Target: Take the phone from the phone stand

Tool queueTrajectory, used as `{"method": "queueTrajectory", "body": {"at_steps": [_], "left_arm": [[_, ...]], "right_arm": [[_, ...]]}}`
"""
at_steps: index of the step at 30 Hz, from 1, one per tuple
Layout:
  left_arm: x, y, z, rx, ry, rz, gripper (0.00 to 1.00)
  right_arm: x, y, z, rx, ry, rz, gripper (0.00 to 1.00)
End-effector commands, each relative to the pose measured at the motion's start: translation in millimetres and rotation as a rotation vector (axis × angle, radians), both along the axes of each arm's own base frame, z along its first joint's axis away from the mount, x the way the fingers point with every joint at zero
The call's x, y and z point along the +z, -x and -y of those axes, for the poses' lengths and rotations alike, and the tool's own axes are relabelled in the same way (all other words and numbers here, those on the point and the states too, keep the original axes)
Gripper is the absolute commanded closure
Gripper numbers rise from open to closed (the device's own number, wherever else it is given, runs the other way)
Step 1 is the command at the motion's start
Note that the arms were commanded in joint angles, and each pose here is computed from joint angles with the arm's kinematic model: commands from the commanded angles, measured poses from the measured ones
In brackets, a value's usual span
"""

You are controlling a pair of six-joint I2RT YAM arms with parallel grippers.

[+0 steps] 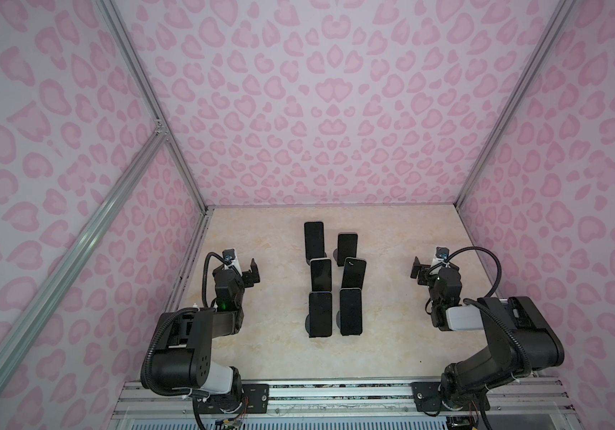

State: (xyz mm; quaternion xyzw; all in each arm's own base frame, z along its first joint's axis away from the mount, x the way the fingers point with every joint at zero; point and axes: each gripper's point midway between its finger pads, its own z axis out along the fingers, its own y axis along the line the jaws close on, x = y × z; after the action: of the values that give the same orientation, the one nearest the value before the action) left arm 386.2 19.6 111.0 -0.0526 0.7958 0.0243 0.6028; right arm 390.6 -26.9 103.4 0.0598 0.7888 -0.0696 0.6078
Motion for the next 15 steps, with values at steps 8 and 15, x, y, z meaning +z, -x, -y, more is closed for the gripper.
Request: {"method": "queueTrajectory", "body": {"at_steps": [8, 15], "left_arm": [[5.7, -2.4, 1.2, -0.007, -0.001, 0.021, 0.02], [5.3, -2.0, 0.9, -0.006, -0.002, 0.02, 0.03]], "right_arm": [[-1.3, 0.5, -0.1, -0.009, 0.004, -0.003, 0.0], [-1.2, 0.7, -0.2, -0.007, 0.001, -0.002, 0.0]]}}
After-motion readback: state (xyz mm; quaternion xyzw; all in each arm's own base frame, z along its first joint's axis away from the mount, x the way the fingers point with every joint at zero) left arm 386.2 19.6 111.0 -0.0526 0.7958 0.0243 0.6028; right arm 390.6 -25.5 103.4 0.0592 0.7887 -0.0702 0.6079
